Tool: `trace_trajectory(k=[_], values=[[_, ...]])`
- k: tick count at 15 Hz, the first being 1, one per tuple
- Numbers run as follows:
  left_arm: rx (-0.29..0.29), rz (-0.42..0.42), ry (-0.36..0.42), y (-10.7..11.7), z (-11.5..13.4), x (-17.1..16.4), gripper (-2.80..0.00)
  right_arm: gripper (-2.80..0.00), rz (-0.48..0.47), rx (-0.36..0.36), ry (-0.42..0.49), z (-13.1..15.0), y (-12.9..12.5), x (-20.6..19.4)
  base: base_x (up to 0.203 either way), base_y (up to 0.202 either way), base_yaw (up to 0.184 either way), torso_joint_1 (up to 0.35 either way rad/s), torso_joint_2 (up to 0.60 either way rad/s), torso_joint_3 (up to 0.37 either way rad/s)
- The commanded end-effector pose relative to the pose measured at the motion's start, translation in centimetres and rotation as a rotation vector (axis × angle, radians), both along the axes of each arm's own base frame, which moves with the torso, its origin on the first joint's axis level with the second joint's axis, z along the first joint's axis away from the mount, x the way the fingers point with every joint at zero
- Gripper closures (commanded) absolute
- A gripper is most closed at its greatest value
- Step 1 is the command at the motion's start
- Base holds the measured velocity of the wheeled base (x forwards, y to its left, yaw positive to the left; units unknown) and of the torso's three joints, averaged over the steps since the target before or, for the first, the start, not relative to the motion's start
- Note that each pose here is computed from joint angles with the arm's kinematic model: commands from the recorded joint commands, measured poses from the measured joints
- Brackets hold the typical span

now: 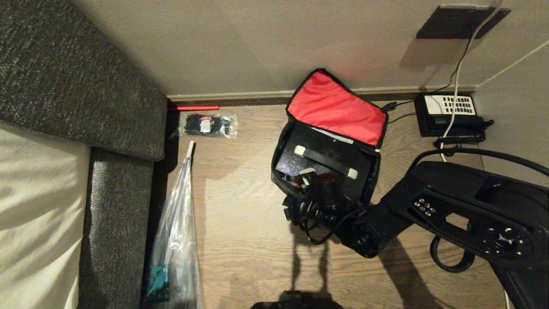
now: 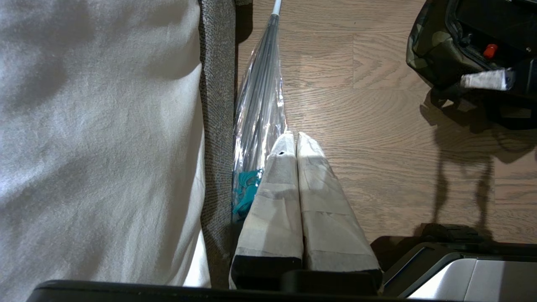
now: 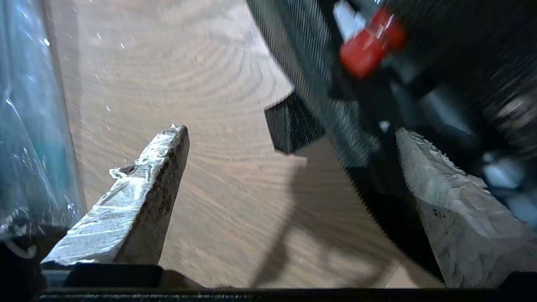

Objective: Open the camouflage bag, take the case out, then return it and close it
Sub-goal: Close the top of the storage box

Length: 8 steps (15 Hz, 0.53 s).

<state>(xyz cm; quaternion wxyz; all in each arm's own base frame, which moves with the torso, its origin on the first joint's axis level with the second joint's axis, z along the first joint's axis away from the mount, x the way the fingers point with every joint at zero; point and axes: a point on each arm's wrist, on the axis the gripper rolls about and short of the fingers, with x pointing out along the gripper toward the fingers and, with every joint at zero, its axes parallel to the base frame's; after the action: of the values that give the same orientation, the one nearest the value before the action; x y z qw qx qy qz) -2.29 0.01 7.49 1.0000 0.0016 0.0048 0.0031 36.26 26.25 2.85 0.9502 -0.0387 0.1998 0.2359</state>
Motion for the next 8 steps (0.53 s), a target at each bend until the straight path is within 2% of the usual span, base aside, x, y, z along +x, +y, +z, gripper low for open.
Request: trace_trajectory(k=[1, 3, 5, 8], values=[[0.000, 0.000, -0.002, 0.0, 0.0, 0.0, 0.00, -2.80, -0.007, 0.023, 0.020, -0.4, 0.2, 0.1, 0.000, 0.000, 0.000, 0.000, 0.00, 0.000], [0.000, 0.000, 0.000, 0.0, 0.0, 0.0, 0.00, -2.80, -0.017, 0.080, 0.060, -0.3, 0.4, -0.1, 0.000, 0.000, 0.000, 0.000, 0.00, 0.000], [0.000, 0.000, -0.001, 0.0, 0.0, 0.0, 0.00, -2.80, -0.006, 0.121, 0.062, 0.2, 1.0, -0.1, 0.000, 0.000, 0.000, 0.000, 0.00, 0.000], [0.000, 0.000, -0.002, 0.0, 0.0, 0.0, 0.00, -2.80, -0.015, 0.227, 0.069, 1.6, 2.2, -0.1, 0.000, 0.000, 0.000, 0.000, 0.00, 0.000]])
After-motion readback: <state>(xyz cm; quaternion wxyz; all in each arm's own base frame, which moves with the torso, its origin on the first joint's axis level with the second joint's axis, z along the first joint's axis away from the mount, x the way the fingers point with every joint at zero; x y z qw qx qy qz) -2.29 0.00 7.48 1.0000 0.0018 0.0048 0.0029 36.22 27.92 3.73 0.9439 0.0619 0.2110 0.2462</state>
